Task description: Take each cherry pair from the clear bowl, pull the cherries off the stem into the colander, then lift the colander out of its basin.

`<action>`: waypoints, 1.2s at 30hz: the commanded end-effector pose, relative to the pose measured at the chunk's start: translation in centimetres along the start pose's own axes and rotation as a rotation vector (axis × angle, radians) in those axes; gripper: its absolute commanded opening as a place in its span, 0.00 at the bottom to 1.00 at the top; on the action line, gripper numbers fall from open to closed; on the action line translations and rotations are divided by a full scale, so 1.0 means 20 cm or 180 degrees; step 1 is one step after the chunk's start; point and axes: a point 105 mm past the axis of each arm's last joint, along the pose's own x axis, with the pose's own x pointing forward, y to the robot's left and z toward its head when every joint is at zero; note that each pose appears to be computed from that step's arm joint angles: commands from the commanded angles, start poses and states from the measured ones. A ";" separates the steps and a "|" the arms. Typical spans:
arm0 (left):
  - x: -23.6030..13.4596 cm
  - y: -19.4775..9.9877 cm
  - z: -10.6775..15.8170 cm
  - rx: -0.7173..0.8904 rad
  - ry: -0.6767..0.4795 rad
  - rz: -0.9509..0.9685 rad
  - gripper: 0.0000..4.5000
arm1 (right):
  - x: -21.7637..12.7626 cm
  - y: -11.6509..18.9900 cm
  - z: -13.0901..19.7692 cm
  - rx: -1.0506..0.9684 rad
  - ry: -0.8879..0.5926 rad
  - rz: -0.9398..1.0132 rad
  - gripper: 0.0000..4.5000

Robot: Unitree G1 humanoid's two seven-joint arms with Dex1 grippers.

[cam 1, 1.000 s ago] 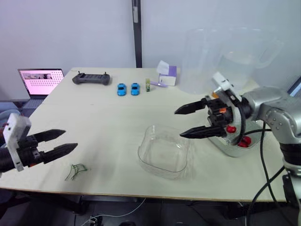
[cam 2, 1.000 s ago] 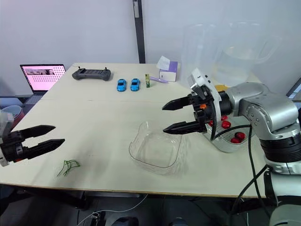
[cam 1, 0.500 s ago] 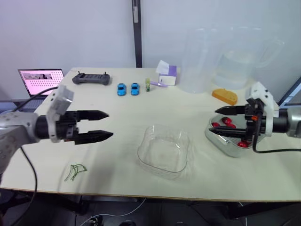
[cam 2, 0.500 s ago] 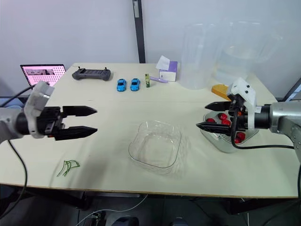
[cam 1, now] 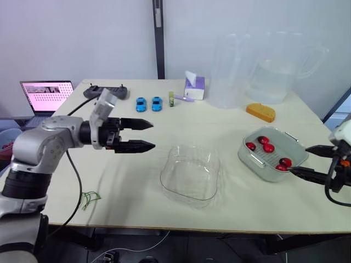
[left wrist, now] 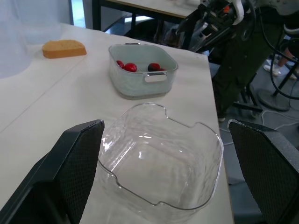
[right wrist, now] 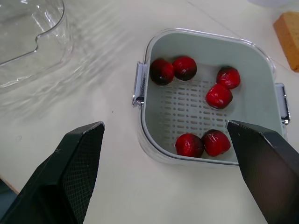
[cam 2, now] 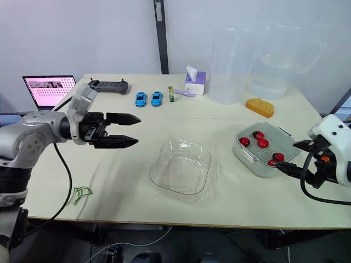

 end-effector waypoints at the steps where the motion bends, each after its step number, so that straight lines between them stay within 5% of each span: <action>1: -0.01 -0.03 0.04 0.0195 0.0013 -0.0012 0.99 | 0.03 0.02 0.09 -0.0441 0.0100 0.0044 1.00; 6: -0.03 -0.06 0.01 0.0219 0.0078 0.0079 0.99 | 0.16 0.07 0.18 -0.0730 0.0215 0.0307 1.00; 21: -0.03 -0.18 -0.07 0.0194 0.0048 0.0526 0.99 | 0.53 0.06 0.18 0.0122 0.1101 0.0235 1.00; 24: -0.04 -0.17 -0.07 0.0215 0.0060 0.0581 1.00 | 0.54 0.05 0.17 0.0143 0.1145 0.0164 0.82; 29: -0.04 -0.18 -0.06 0.0208 0.0062 0.0588 1.00 | 0.54 0.04 0.16 0.0173 0.1157 0.0153 0.32; 36: -0.03 -0.16 -0.05 0.0231 0.0076 0.0575 1.00 | 0.53 0.02 0.14 0.0261 0.1172 0.0072 0.32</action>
